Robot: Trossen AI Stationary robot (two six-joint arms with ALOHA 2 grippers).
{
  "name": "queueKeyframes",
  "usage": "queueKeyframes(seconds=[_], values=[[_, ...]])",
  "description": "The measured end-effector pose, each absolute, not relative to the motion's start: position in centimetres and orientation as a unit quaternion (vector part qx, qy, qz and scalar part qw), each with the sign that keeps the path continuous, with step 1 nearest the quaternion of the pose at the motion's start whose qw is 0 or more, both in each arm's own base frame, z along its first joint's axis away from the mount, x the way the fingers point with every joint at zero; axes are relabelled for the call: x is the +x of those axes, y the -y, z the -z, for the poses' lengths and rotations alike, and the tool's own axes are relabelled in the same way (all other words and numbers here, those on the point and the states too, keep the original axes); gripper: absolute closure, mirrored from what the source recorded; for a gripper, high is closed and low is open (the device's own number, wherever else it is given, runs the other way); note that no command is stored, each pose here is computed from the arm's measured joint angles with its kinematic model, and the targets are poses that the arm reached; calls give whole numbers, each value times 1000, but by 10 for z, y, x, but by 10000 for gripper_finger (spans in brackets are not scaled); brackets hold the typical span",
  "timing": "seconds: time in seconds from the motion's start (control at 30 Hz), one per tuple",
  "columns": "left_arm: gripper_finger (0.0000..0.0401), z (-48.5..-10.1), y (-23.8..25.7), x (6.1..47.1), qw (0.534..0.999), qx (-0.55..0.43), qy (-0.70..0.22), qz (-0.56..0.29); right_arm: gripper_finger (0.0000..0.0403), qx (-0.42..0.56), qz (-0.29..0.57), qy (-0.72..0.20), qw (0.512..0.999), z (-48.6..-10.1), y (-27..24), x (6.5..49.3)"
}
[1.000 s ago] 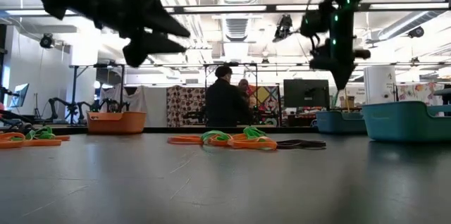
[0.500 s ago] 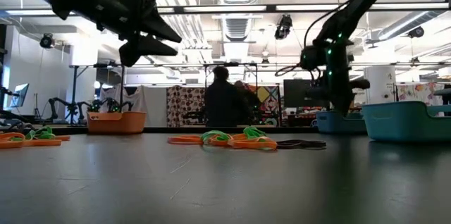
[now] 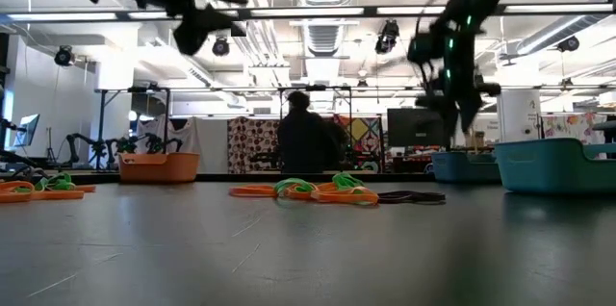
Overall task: Sort rubber bands into baskets
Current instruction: Put the green rubber band into the blue bin
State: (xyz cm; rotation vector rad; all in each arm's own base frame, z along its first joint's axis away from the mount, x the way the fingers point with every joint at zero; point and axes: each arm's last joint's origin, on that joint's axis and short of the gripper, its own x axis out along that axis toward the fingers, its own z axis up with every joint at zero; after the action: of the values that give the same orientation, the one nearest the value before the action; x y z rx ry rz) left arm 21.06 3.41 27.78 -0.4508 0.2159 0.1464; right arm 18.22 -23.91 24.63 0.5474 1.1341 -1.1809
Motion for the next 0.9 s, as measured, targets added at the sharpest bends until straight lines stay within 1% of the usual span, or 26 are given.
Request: queueKeyframes(seconds=[0.1,0.17,0.27,0.33,0.43,0.5,0.57,0.67,0.8,0.9], values=[[248,-284,-33,201,970,-213,-97,-70,224,233,511,-462,686,-268,214,193],[248,-285,-32,195,971,-211,-93,-69,223,230,482,-441,721,-278,193,203],[248,-283,-27,188,971,-208,-100,-62,226,214,407,-400,793,-290,152,227],[248,-279,-24,186,974,-195,-107,-35,231,211,337,-377,836,-292,121,245],[248,-266,-20,187,973,-191,-132,-5,237,222,268,-350,870,-285,75,268],[248,-253,-18,187,968,-195,-155,-4,240,238,238,-344,876,-274,49,280],[248,-241,-17,187,964,-202,-175,-5,241,244,214,-359,875,-258,24,290],[248,-223,-16,186,957,-214,-194,-12,240,220,199,-384,875,-237,-6,303],[248,-198,-17,183,954,-216,-204,-38,243,224,201,-415,859,-219,-17,318],[248,-177,-17,180,952,-244,-182,-40,252,189,187,-431,863,-212,-20,331]])
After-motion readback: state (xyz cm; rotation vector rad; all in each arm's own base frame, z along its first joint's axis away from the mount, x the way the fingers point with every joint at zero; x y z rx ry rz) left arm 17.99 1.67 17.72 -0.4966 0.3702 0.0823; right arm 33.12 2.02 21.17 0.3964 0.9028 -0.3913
